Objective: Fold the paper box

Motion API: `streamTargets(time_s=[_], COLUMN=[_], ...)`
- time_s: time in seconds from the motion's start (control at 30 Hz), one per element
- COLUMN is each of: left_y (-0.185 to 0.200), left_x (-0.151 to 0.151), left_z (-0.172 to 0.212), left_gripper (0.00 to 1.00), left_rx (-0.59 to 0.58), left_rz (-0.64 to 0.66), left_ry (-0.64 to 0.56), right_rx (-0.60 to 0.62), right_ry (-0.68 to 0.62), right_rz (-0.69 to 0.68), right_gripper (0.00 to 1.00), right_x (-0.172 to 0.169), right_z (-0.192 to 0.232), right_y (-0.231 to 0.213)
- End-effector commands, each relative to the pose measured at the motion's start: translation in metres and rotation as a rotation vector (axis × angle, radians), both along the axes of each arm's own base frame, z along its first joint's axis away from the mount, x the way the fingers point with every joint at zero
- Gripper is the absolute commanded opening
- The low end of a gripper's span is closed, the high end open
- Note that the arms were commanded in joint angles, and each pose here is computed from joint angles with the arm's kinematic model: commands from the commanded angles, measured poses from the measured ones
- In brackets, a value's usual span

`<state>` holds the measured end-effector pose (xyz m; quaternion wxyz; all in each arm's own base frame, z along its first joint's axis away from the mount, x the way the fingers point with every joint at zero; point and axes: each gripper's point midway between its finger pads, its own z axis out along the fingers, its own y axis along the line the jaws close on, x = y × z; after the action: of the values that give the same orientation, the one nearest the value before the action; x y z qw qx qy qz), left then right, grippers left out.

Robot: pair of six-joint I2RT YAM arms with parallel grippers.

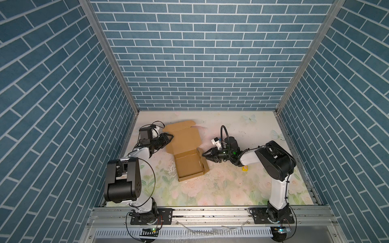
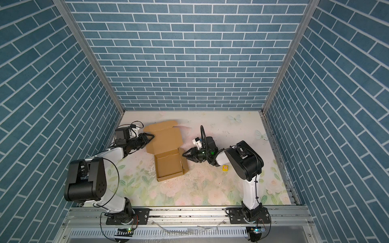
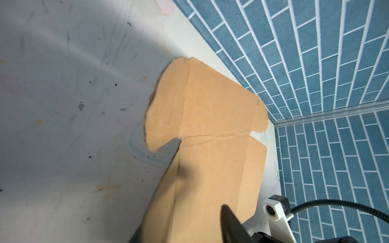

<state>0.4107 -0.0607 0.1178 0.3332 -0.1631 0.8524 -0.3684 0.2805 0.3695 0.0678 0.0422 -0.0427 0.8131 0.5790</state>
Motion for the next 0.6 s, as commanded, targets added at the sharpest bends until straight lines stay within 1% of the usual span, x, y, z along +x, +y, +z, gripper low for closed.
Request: streamTargets(time_s=[0.0, 0.07, 0.3, 0.5, 0.57], left_y=[0.003, 0.006, -0.002, -0.006, -0.006], left_x=[-0.004, -0.007, -0.005, -0.002, 0.001], left_z=[0.009, 0.009, 0.03, 0.037, 0.038], left_gripper=[0.38, 0.34, 0.21, 0.07, 0.04], left_rx=[0.027, 0.019, -0.02, -0.032, -0.034], left_rz=[0.031, 0.062, 0.045, 0.036, 0.042], left_ry=[0.002, 0.015, -0.036, -0.062, -0.073], right_rx=[0.004, -0.001, 0.0, -0.01, -0.014], right_ry=[-0.019, -0.01, -0.014, -0.02, -0.018], right_rz=[0.007, 0.004, -0.005, -0.025, -0.027], right_gripper=[0.41, 0.4, 0.38, 0.37, 0.37], right_x=[0.002, 0.003, 0.007, 0.007, 0.006], right_z=[0.003, 0.001, 0.006, 0.009, 0.008], right_y=[0.005, 0.005, 0.006, 0.003, 0.002])
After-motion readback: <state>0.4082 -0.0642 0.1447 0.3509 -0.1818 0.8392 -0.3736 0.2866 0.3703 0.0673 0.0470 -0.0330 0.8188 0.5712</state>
